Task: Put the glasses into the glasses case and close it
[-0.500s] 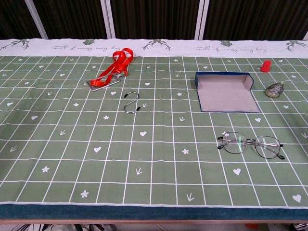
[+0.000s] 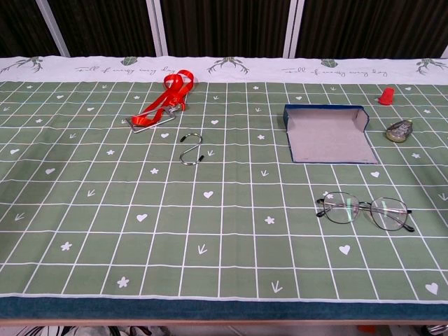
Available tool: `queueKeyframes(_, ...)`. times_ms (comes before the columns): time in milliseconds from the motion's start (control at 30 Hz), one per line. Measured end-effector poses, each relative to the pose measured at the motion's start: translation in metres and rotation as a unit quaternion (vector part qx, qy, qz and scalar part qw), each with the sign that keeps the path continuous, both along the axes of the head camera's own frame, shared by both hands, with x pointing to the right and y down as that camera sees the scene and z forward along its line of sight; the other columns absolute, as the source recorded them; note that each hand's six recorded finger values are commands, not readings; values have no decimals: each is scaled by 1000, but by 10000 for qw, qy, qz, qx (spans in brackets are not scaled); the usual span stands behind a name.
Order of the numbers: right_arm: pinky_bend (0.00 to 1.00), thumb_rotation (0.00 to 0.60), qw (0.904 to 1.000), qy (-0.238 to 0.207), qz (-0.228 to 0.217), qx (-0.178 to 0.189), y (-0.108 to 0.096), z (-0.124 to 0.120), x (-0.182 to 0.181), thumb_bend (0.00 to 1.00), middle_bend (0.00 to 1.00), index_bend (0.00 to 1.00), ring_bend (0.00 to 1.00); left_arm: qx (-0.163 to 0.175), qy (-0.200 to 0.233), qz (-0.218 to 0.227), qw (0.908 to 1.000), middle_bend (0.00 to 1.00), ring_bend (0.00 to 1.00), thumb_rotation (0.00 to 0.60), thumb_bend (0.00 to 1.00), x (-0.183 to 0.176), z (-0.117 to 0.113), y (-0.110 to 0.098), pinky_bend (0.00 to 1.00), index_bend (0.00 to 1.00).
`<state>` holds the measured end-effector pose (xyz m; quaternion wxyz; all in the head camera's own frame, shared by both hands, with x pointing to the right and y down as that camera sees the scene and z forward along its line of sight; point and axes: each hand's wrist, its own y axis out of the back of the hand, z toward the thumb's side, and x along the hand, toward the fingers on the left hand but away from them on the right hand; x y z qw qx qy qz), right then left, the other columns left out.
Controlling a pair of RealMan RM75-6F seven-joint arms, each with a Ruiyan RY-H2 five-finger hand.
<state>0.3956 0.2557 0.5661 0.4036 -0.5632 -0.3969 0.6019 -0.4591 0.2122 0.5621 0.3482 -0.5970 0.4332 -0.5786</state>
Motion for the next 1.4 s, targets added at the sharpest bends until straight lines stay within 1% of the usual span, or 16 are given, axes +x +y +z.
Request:
queueKeyframes(267,188,600,9999,-69,51,-61,0,0,2,151,6,75,101,-9,0,-4,10000,0,0,600,309,0,0,0,0,75)
queueKeyframes(500,188,600,9992,-270,75,-289,4,5,-1,151,6,76,101,-23,7,-16,10000,0,0,600,309,0,1,0,0,75)
queueKeyframes(700,188,600,9982,-299,100,-518,3,11,-1,151,6,92,101,-43,27,-42,10000,0,0,600,309,1,1,0,0,76)
queueKeyframes(833,188,600,9963,-388,113,-759,-8,19,-4,151,6,113,103,-57,35,-38,10000,0,0,600,309,1,2,0,0,76)
queueKeyframes(1000,188,600,9902,-629,272,-1215,-26,37,-11,166,6,167,103,-92,60,-69,9999,0,0,600,309,0,2,0,0,75)
queueKeyframes(1167,188,600,9799,-928,376,-1724,-43,57,-26,234,6,235,101,-118,80,-102,9998,0,0,600,309,0,3,-1,0,76)
queueKeyframes(1300,187,600,9770,-875,333,-1917,-52,68,-38,293,6,296,101,-135,87,-117,9998,0,0,600,309,0,3,-1,0,76)
queueKeyframes(1400,187,600,9748,-845,284,-2046,-56,78,-53,359,6,342,101,-146,83,-121,9998,0,0,600,309,0,3,-1,0,76)
